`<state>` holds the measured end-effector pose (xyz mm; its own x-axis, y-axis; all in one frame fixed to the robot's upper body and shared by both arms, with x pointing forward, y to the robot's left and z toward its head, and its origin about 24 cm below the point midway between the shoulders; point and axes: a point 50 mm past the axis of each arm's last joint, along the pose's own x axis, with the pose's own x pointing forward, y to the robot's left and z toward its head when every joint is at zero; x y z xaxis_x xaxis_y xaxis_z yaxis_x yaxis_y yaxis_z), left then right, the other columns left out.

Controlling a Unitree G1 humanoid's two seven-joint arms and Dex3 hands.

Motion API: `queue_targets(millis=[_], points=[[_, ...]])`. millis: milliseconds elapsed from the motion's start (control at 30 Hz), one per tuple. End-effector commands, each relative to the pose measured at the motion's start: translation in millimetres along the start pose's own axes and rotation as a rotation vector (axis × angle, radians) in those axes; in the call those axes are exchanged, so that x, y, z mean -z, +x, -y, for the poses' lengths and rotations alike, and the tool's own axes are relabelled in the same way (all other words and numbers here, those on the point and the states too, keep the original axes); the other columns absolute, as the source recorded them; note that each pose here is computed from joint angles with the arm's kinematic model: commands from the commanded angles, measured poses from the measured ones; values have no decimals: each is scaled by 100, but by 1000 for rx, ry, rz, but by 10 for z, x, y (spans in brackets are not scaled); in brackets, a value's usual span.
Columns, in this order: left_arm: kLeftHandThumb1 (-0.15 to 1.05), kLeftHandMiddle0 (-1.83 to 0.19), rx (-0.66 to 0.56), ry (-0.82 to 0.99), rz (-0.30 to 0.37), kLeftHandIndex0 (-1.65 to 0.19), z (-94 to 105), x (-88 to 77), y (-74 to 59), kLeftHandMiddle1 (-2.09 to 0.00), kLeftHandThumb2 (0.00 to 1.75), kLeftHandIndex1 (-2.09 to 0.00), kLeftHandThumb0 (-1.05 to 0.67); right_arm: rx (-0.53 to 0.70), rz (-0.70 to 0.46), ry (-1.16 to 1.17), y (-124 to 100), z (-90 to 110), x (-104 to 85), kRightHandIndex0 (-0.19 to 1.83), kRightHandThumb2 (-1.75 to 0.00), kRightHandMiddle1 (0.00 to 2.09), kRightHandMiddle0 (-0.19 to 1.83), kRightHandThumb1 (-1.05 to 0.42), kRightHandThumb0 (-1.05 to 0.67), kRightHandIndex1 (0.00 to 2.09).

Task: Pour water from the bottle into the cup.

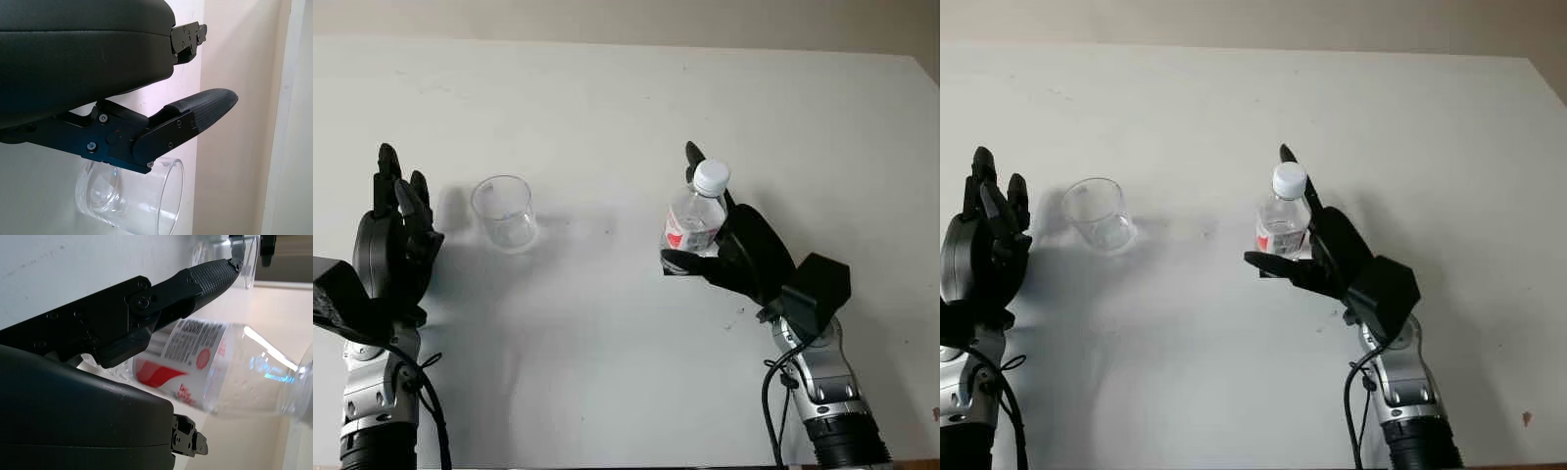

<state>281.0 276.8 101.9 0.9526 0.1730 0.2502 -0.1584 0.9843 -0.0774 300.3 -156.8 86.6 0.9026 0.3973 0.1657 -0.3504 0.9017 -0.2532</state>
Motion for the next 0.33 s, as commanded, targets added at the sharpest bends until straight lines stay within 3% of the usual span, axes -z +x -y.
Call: queue_targets(millis=[0,300], points=[[105,11,-4,3,17,19,-34,-32,2,-6,88,-2,-64,30,5,9,0,40,5,-19,-6,0,-19,-96,-98,0],[105,10,-7,13,12,18,-28,-30,1,-6,87,-3,-65,141,37,72,-20,75,-8,-19,-5,0,-19,-95,-96,0]])
